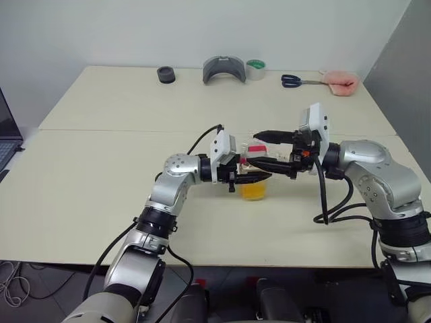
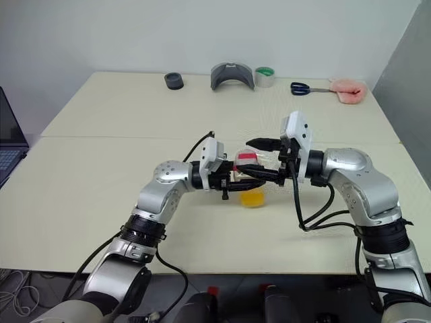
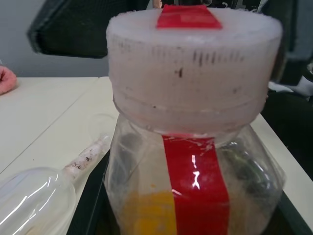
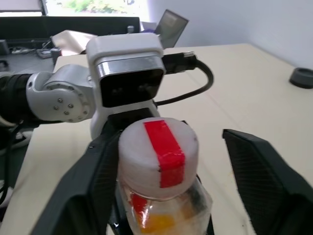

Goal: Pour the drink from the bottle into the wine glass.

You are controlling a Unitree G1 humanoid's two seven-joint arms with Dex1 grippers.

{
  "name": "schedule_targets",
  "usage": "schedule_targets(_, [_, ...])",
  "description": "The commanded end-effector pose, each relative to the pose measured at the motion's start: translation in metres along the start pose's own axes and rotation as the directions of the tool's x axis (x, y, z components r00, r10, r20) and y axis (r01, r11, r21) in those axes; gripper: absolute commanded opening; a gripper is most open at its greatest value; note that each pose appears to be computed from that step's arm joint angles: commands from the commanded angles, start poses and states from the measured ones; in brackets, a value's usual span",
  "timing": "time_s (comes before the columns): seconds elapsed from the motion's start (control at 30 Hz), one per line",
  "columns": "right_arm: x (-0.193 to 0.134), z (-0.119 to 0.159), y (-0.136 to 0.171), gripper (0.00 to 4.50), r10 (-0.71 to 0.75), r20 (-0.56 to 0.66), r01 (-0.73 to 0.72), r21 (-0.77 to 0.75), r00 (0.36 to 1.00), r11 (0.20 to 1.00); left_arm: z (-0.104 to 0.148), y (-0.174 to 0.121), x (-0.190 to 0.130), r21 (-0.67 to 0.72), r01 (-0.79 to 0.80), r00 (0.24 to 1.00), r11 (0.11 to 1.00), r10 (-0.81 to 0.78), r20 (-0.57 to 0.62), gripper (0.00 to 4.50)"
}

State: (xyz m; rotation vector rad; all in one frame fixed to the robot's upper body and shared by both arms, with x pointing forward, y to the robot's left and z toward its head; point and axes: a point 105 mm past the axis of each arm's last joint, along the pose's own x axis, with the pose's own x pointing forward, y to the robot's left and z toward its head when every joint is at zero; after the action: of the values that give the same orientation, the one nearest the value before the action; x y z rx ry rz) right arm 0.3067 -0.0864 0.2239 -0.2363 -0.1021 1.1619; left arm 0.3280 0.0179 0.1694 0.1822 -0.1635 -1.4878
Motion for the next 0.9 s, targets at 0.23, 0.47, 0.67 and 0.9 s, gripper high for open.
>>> schedule_targets(0.23, [0.001, 0.012, 0.032, 4.3, -0.298, 0.082, 0.299, -0.002, 0.951, 0.954, 0.014, 0.004, -0.003, 0.05, -0.028, 0.999, 0.998, 0.027, 0.038, 1.77])
schedule_targets(0.47, [0.015, 0.02, 0.03, 4.3, -0.479, 0.12, 0.487, -0.052, 0.87, 0.872, 0.013, 0.008, -0.001, 0.041, -0.036, 0.999, 0.999, 0.034, 0.034, 1.77])
schedule_targets(0.67, [0.019, 0.014, 0.031, 4.3, -0.514, 0.095, 0.52, -0.057, 0.852, 0.852, 0.011, 0.008, -0.001, 0.041, -0.033, 0.999, 0.999, 0.032, 0.026, 1.77])
schedule_targets(0.9, [0.022, 0.017, 0.035, 4.12, -0.488, 0.118, 0.494, -0.031, 0.865, 0.869, 0.01, 0.008, -0.002, 0.042, -0.038, 0.999, 0.998, 0.037, 0.022, 1.77])
